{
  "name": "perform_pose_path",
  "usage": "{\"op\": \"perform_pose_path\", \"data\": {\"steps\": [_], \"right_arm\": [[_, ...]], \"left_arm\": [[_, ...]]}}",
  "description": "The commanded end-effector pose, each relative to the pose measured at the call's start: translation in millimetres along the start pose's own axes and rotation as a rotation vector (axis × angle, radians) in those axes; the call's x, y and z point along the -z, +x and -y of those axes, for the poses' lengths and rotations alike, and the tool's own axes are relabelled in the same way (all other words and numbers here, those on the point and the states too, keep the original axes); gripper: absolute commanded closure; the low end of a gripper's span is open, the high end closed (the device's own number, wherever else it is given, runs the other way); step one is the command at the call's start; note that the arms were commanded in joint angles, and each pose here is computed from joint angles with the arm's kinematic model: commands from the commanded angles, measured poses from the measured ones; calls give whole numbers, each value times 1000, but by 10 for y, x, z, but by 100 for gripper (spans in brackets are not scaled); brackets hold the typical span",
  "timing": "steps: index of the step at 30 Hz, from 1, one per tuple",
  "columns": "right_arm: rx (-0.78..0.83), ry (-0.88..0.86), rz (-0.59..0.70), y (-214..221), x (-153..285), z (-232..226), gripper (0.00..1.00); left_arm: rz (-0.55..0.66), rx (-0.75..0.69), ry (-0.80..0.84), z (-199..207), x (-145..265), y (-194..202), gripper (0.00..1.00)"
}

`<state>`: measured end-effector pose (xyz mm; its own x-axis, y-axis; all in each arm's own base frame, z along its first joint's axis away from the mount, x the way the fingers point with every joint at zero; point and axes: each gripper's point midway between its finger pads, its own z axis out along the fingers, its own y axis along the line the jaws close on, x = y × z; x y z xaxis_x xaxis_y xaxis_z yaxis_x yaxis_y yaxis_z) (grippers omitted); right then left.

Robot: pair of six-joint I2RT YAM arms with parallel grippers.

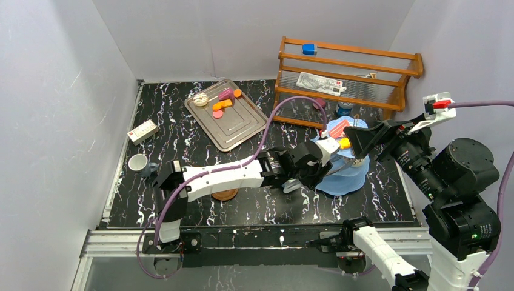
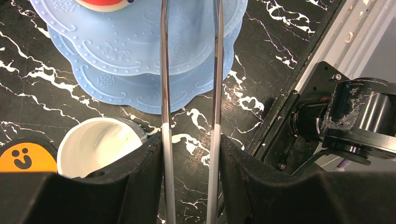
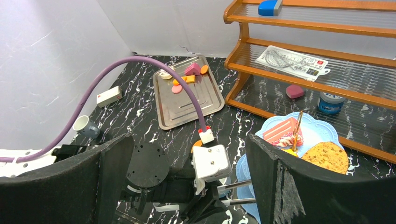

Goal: Serve the afternoon tea
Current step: Adjust the desert at the desert table.

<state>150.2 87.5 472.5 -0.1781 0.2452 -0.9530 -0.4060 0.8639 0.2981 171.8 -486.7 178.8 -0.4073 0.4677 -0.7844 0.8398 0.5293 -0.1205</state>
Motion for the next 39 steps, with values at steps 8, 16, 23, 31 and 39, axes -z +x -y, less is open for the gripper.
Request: {"op": "perform_pose_path", "data": {"steps": [8, 16, 23, 31, 39], "right_arm": [[16, -20, 67, -159, -6, -46, 1], [15, -25, 67, -159, -1, -55, 1], [14, -24, 70, -167, 7, -58, 1], [15, -23, 72, -172, 6, -55, 1], [18, -22, 73, -175, 3, -51, 1]], "left_arm": [[111, 24, 115, 313, 308, -369, 60], [115, 30, 134, 369, 333, -373, 60], [122, 21, 151, 418, 312, -379, 60], [125, 1, 173, 468, 235, -398, 60], [104, -31, 169, 469, 83, -340, 60]]}}
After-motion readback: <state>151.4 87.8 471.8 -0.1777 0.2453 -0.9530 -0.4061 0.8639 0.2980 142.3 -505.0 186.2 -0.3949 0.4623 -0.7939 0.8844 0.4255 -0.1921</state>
